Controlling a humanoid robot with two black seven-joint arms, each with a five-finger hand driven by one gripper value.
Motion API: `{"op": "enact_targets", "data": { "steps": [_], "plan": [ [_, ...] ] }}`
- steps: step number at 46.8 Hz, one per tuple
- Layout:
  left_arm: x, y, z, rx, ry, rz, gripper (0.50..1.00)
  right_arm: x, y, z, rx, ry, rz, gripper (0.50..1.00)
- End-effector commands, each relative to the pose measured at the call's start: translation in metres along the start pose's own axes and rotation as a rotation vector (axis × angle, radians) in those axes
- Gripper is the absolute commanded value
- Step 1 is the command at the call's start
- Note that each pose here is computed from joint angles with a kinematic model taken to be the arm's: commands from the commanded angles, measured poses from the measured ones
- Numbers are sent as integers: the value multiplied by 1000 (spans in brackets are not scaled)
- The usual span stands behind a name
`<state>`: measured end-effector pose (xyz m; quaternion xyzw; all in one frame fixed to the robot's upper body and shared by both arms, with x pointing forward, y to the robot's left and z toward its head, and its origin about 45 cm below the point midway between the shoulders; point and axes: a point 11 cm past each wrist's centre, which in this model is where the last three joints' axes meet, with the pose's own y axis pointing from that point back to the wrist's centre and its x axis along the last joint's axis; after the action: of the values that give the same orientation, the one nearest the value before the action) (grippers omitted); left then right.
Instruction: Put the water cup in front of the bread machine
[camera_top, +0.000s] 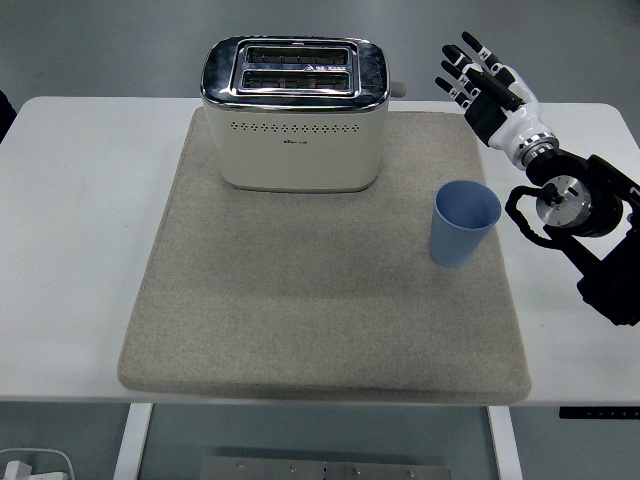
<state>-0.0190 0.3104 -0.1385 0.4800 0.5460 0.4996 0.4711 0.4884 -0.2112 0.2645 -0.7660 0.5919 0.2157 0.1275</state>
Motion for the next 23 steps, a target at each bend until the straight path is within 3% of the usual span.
{"op": "enact_targets", "data": {
  "steps": [1, 23],
  "plan": [
    [0, 0, 0, 0, 1, -2, 1000, 0, 0, 0, -1, 3, -1, 928],
    [19, 2, 1, -3, 1, 58, 1000, 1, 2, 1, -9, 7, -19, 928]
  ]
}}
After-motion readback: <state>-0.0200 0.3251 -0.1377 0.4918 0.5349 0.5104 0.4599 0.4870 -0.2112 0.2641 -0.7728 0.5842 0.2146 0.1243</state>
